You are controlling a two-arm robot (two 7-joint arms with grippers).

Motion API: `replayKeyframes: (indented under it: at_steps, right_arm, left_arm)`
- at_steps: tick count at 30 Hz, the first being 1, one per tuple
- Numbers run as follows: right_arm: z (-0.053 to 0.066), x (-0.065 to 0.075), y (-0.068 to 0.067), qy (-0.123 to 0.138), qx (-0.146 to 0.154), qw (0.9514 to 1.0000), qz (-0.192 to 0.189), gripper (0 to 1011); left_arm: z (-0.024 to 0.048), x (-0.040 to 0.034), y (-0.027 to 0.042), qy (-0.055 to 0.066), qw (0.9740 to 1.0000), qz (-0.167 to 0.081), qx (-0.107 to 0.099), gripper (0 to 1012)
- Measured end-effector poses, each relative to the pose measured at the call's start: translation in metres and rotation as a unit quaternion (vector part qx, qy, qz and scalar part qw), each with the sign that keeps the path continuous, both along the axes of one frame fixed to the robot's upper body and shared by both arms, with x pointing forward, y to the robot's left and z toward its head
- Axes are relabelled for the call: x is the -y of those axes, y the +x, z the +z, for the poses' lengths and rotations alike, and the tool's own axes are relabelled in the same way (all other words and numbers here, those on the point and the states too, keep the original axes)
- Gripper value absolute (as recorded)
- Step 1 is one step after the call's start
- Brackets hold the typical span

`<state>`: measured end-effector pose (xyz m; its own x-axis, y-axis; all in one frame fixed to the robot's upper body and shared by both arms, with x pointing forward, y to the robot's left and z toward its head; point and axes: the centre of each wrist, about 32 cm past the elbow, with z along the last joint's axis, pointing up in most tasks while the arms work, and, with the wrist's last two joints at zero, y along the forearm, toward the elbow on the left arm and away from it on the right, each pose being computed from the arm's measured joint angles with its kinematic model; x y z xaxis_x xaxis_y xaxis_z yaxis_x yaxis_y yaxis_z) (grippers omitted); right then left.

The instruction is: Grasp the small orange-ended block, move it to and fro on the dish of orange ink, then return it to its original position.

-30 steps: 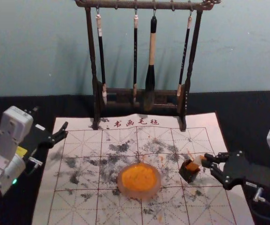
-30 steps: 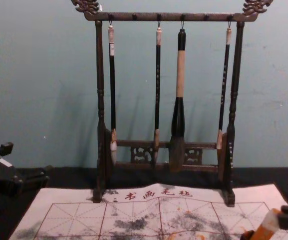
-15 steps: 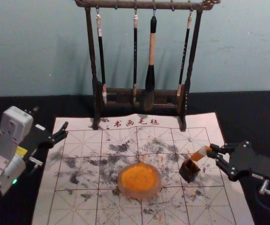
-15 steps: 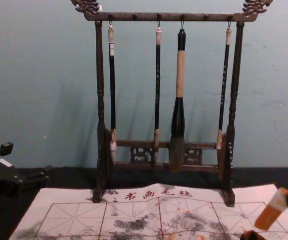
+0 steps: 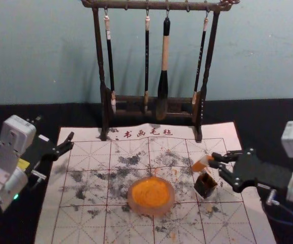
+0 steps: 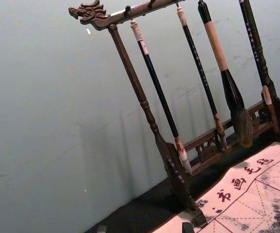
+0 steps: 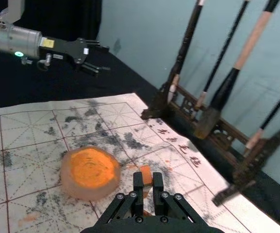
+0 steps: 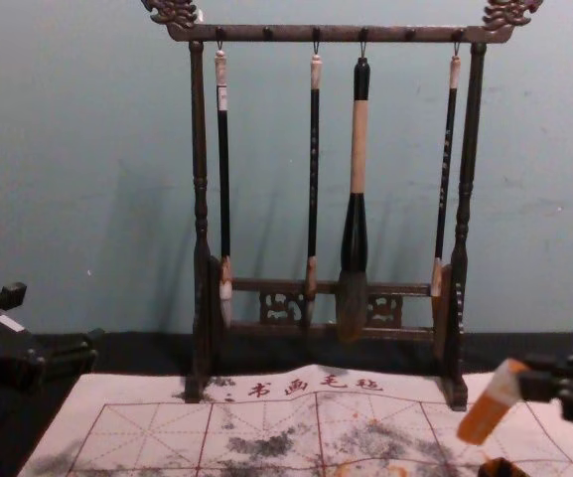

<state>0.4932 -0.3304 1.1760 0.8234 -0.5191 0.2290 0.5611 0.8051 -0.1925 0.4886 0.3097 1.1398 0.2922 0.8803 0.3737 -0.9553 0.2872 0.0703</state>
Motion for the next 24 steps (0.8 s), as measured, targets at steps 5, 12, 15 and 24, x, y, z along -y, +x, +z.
replayKeyframes:
  at_steps: [5,12,15,24]
  right_arm:
    - [0.0,-0.01,0.01,-0.003,0.0,0.9998,0.018,91]
    - [-0.001,-0.027,0.023,-0.006,-0.001,0.9989,0.047,90]
    - [-0.001,-0.032,0.025,-0.007,-0.003,0.9984,0.055,91]
    - [-0.002,-0.046,0.032,-0.022,-0.01,0.9956,0.091,91]
  left_arm:
    - [0.0,0.0,0.0,0.0,1.0,0.0,0.0,1001]
    - [0.0,0.0,0.0,0.0,1.0,0.0,0.0,1001]
    - [0.0,0.0,0.0,0.0,1.0,0.0,0.0,1001]
    - [0.0,0.0,0.0,0.0,1.0,0.0,0.0,1001]
